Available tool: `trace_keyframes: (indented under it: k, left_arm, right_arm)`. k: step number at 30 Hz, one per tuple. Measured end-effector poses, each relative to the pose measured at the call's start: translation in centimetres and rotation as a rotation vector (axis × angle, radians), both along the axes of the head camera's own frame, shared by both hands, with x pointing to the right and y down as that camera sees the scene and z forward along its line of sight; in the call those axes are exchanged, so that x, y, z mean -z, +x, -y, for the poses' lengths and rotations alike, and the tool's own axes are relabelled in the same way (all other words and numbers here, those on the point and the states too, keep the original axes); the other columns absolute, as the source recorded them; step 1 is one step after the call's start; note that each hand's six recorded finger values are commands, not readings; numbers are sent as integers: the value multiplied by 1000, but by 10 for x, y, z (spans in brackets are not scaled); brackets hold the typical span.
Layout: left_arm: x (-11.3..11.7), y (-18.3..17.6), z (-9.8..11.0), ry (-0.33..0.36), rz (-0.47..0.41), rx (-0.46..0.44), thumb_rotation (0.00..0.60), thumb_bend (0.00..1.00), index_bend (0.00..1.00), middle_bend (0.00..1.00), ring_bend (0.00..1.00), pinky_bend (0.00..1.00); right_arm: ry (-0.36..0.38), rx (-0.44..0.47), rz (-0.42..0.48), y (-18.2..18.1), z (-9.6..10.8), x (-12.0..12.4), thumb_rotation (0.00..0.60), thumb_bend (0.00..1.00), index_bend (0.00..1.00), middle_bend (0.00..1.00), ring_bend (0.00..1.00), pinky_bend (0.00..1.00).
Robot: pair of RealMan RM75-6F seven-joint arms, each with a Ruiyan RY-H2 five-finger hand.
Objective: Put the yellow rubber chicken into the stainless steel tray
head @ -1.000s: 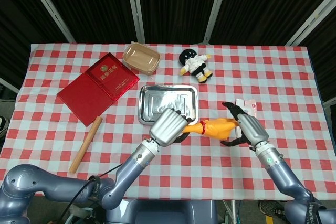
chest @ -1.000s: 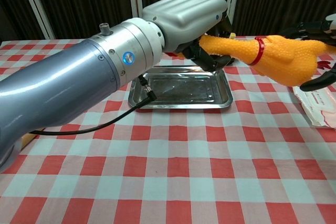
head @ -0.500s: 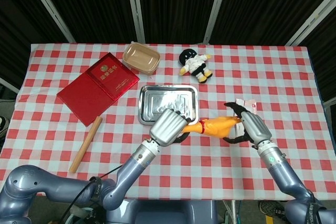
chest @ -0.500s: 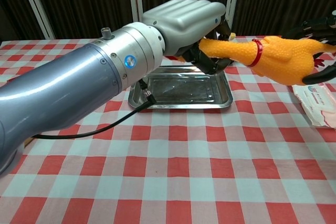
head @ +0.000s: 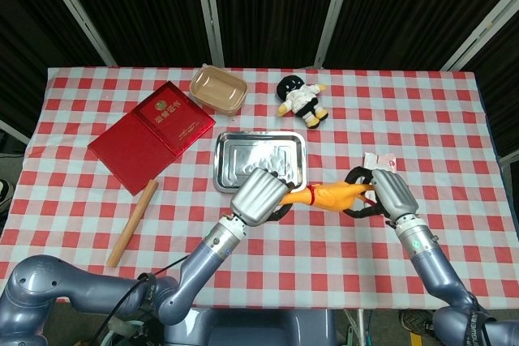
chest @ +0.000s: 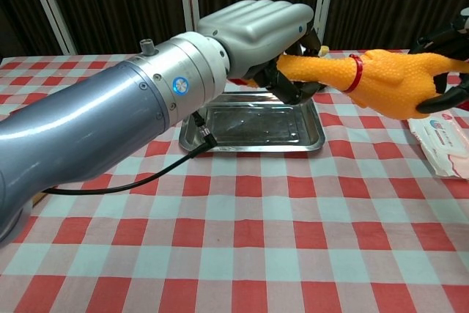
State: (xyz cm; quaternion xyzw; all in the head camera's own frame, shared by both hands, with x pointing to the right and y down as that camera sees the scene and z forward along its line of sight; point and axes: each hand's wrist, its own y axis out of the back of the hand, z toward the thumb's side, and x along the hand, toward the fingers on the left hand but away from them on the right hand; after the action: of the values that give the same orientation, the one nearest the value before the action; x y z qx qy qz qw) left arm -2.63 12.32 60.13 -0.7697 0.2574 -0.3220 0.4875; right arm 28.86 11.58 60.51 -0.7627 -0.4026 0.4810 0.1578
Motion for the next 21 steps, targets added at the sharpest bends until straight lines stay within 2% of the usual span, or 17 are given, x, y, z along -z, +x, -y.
trace_keyframes:
  k: [4, 6, 7, 9, 11, 12, 14, 16, 19, 21]
  left_arm:
    - [-1, 0, -1, -3, -1, -2, 600, 632, 634, 685, 610, 695]
    - [-1, 0, -1, -1, -1, -4, 600, 632, 634, 685, 610, 695]
    - [-1, 0, -1, 0, -1, -5, 600, 632, 634, 685, 610, 695]
    - [-1, 0, -1, 3, -1, -4, 600, 632, 634, 685, 610, 695]
    - [0, -1, 0, 11, -2, -3, 600, 632, 634, 685, 610, 695]
    - [0, -1, 1, 19, -2, -1, 600, 632, 634, 686, 610, 695]
    - [1, -2, 3, 35, -1, 1, 600, 632, 634, 687, 610, 695]
    - [1, -2, 4, 55, 2, 3, 600, 632, 634, 687, 610, 695]
    - [0, -2, 6, 68, 0, 8, 600, 632, 634, 688, 610, 695]
    - [0, -2, 6, 72, 0, 10, 600, 632, 635, 689, 610, 695]
  right_arm:
    - [6, -4, 0, -1, 1, 1, 600, 721, 1000, 844, 917, 897]
    - [9, -5, 0, -1, 0, 1, 600, 720, 990, 843, 898, 893]
    - [10, -4, -1, -1, 0, 1, 600, 720, 951, 830, 872, 874]
    - [6, 0, 0, -1, -1, 0, 600, 720, 792, 751, 772, 772]
    - [-5, 10, -1, -2, -2, 0, 600, 673, 537, 591, 617, 587]
    - [-12, 16, 0, -2, -3, 0, 600, 633, 440, 522, 546, 515]
    - [-36, 31, 6, -3, -6, 0, 600, 472, 190, 330, 334, 351]
    - [-60, 49, 12, -3, -9, 0, 600, 345, 47, 196, 182, 264]
    - [-94, 83, 16, -3, -13, 1, 600, 225, 0, 92, 78, 213]
    - [-106, 94, 24, -3, -14, 3, 600, 180, 0, 67, 57, 199]
